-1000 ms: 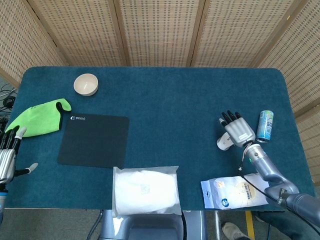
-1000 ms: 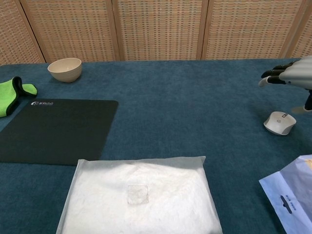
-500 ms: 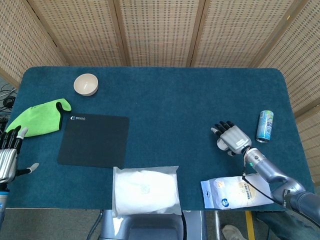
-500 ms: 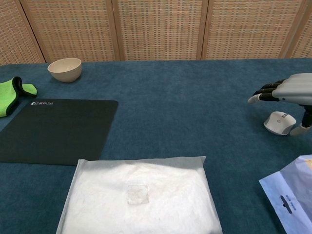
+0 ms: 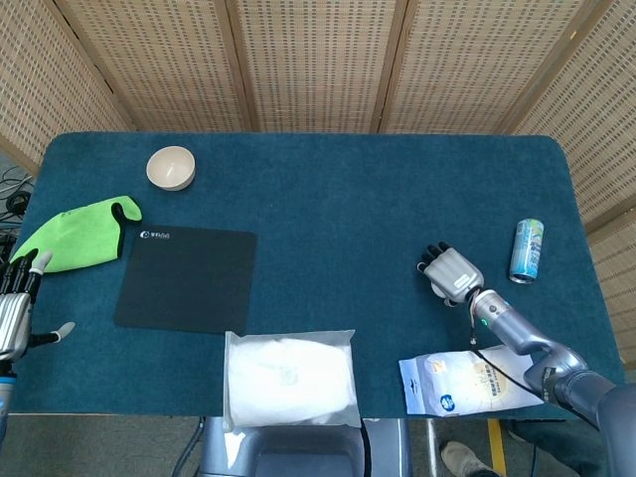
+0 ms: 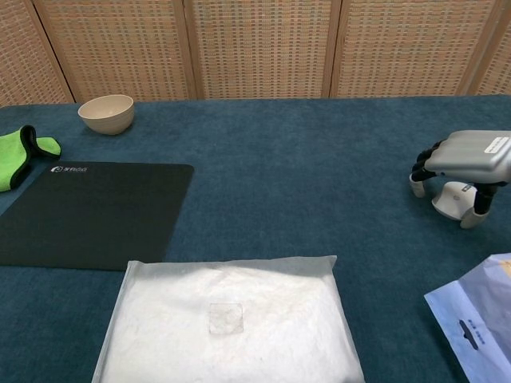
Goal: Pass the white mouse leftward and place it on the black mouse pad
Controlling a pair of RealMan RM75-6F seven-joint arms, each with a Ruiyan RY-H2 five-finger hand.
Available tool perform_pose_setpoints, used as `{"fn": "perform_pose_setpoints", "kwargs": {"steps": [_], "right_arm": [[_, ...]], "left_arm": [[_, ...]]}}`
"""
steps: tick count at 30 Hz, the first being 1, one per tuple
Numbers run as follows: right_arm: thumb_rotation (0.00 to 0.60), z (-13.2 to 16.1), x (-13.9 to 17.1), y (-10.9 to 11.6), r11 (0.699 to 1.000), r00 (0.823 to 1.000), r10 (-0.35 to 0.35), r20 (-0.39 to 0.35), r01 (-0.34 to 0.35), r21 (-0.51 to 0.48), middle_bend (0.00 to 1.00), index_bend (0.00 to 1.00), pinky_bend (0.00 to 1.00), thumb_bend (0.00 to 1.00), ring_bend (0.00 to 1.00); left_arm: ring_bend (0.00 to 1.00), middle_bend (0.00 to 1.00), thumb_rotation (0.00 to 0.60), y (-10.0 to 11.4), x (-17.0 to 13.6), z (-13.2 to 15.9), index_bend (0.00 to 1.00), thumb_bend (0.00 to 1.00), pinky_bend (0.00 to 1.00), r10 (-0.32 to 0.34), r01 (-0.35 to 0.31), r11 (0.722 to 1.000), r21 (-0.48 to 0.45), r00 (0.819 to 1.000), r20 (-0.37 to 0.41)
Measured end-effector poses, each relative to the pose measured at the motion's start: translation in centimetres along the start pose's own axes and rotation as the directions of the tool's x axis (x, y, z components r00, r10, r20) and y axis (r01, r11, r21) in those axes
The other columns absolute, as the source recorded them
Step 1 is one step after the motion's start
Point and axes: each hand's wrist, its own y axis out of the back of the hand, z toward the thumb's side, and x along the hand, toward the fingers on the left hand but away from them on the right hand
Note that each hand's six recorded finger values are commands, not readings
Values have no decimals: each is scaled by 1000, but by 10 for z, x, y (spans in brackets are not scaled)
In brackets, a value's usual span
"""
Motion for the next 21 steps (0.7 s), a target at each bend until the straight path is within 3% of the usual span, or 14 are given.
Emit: {"fn": "perform_pose_setpoints", "kwargs": {"steps": [3,9,17,21], "right_arm": [[600,-2,-1,1,999,1000,-17,-6,17,34,438,448,349,402,341],[600,-2,1,6,994,997,-59,-46,63,91,474,485,385,508,374],[600,10,4,19,974,981,-137,-138,159,162,477,489,389,517,379],[600,26,4,36,941,950,-193,-244,250,229,477,489,389,524,379]], "left_arm": [[0,0,600,-1,1,-1,0,0,0,-5,5,1000,1,1000,-4],[0,0,600,-3,3,-1,0,0,0,-12,12,1000,5,1000,-9],[0,0,600,-5,6,-1,0,0,0,-18,19,1000,9,1000,-13],[0,0,600,-5,6,-2,0,0,0,-20,20,1000,7,1000,-17]]}}
